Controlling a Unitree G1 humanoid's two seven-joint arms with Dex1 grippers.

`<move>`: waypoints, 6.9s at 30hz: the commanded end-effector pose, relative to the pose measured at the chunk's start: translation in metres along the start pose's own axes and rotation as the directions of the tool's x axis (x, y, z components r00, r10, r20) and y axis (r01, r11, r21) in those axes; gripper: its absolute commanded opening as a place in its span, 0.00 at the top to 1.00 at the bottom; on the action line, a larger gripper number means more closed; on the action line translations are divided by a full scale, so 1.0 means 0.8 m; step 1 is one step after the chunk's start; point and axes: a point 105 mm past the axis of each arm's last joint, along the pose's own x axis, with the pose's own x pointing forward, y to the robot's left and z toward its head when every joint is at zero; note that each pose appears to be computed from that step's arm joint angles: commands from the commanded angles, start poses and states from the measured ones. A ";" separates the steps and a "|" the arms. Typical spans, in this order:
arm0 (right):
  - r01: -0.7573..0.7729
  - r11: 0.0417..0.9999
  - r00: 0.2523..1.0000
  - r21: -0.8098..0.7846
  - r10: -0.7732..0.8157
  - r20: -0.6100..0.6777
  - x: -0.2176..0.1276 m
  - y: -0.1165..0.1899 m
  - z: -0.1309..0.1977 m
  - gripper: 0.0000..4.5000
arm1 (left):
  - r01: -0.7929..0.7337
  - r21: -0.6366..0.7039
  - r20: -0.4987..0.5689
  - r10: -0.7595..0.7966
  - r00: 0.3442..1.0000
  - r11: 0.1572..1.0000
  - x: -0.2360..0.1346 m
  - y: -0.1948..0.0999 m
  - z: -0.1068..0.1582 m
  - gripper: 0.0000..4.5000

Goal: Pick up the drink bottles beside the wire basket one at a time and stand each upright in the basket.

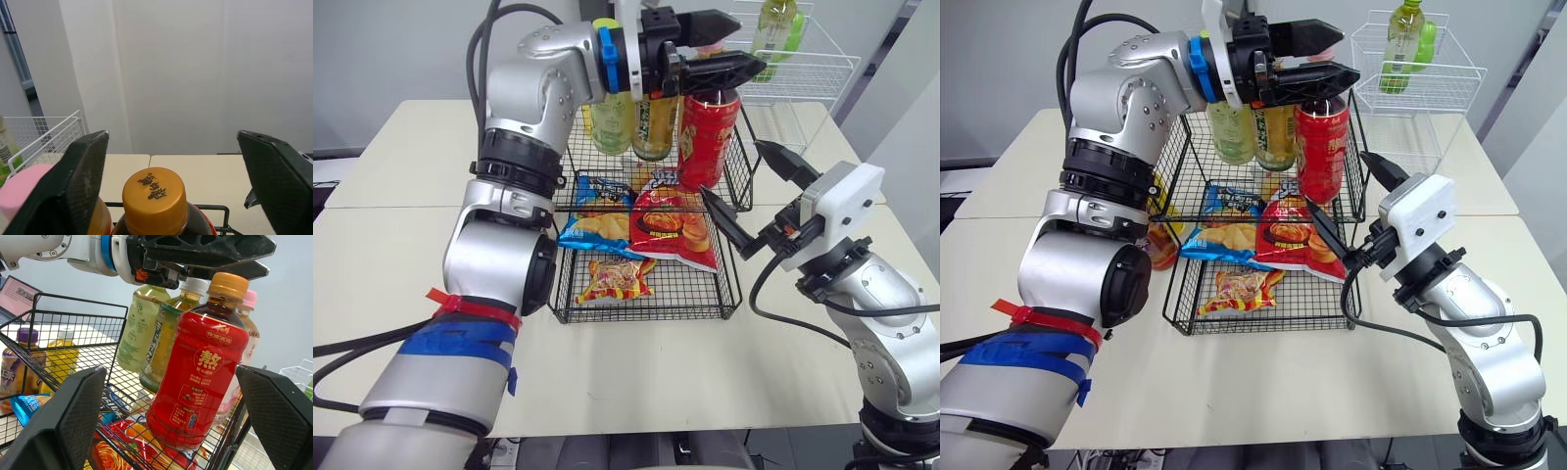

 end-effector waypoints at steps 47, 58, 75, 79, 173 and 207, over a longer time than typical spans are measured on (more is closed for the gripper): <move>-0.646 0.756 0.756 0.106 0.615 0.225 0.067 0.078 0.003 0.00 | -0.909 0.025 -0.223 0.889 0.401 0.416 -0.363 -0.194 -0.124 0.01; -0.561 0.823 0.822 0.087 0.540 0.183 0.063 0.064 0.003 0.00 | -0.923 0.091 -0.145 0.922 0.358 0.373 -0.328 -0.082 -0.145 0.01; -0.502 0.861 0.861 0.079 0.489 0.143 0.052 0.057 0.002 0.00 | -0.919 0.145 -0.160 0.925 0.345 0.368 -0.299 -0.029 -0.178 0.01; -0.499 0.863 0.862 0.080 0.486 0.142 0.051 0.057 0.002 0.00 | -0.917 0.161 -0.167 0.926 0.340 0.365 -0.301 -0.027 -0.181 0.01; -0.204 0.979 0.971 0.028 0.198 0.136 0.028 0.024 0.020 0.00 | -0.313 0.070 -0.026 0.315 0.949 0.947 -0.168 -0.019 0.014 0.01; -0.585 0.805 0.801 0.094 0.556 0.224 0.059 0.071 0.013 0.00 | -0.911 0.082 -0.210 0.901 0.380 0.404 -0.364 -0.129 -0.111 0.01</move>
